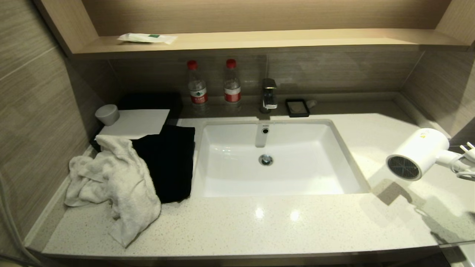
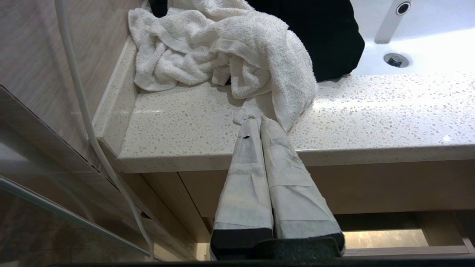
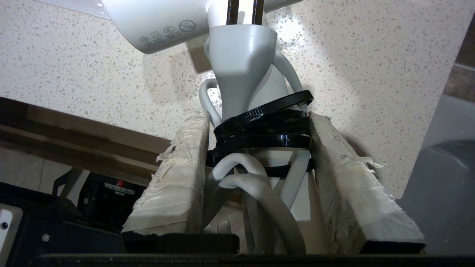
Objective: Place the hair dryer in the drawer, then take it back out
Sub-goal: Place it on the countertop
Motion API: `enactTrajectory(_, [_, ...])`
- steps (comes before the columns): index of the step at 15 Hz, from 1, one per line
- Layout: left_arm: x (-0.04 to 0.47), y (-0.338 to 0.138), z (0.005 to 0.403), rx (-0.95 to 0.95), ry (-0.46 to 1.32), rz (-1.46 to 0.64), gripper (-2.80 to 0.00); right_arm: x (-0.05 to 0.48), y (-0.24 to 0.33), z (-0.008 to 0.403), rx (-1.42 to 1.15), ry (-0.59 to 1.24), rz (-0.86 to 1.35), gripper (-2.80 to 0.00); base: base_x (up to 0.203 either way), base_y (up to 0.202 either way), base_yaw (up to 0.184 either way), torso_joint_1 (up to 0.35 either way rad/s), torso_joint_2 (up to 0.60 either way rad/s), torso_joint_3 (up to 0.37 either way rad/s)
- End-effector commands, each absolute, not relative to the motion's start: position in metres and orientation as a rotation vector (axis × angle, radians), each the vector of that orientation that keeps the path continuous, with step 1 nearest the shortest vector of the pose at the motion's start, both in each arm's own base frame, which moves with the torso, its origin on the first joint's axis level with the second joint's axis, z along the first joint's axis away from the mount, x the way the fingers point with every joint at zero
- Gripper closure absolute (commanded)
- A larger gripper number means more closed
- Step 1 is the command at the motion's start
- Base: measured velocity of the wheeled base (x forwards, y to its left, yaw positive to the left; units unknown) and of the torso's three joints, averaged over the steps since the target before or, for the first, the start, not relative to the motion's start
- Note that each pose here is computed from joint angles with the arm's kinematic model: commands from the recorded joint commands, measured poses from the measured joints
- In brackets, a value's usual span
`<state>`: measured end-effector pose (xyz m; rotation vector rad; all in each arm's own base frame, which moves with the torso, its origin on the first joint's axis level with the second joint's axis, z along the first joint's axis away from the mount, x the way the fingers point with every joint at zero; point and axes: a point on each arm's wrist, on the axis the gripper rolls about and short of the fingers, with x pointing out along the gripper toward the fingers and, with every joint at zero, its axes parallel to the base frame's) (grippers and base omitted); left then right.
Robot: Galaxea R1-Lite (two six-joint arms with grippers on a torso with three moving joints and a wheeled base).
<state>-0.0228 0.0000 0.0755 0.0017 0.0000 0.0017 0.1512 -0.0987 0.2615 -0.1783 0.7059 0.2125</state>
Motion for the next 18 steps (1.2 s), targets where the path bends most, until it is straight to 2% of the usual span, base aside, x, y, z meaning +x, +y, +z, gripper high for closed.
enactTrajectory(1, [-0.023,0.0,0.075,0.002,-0.002,0.002,0.0,0.15,-0.098,0.262,-0.182,0.704,0.217,0.0,0.0,0.0,0.0,0.0,0.0,0.0])
enactTrajectory(11, [-0.023,0.0,0.075,0.001,0.0,0.002,0.0,0.141,-0.091,0.259,-0.188,0.701,0.216,0.0,0.0,0.0,0.0,-0.006,0.01,0.0])
enactTrajectory(15, [-0.023,0.0,0.075,0.001,-0.001,0.002,0.0,0.141,-0.091,0.256,-0.171,0.713,0.221,0.0,0.0,0.0,0.0,-0.225,0.18,-0.032])
enactTrajectory(18, [-0.023,0.0,0.075,0.001,-0.001,0.002,0.0,0.139,-0.089,0.252,-0.167,0.724,0.23,0.0,0.0,0.0,0.0,-0.049,0.04,-0.013])
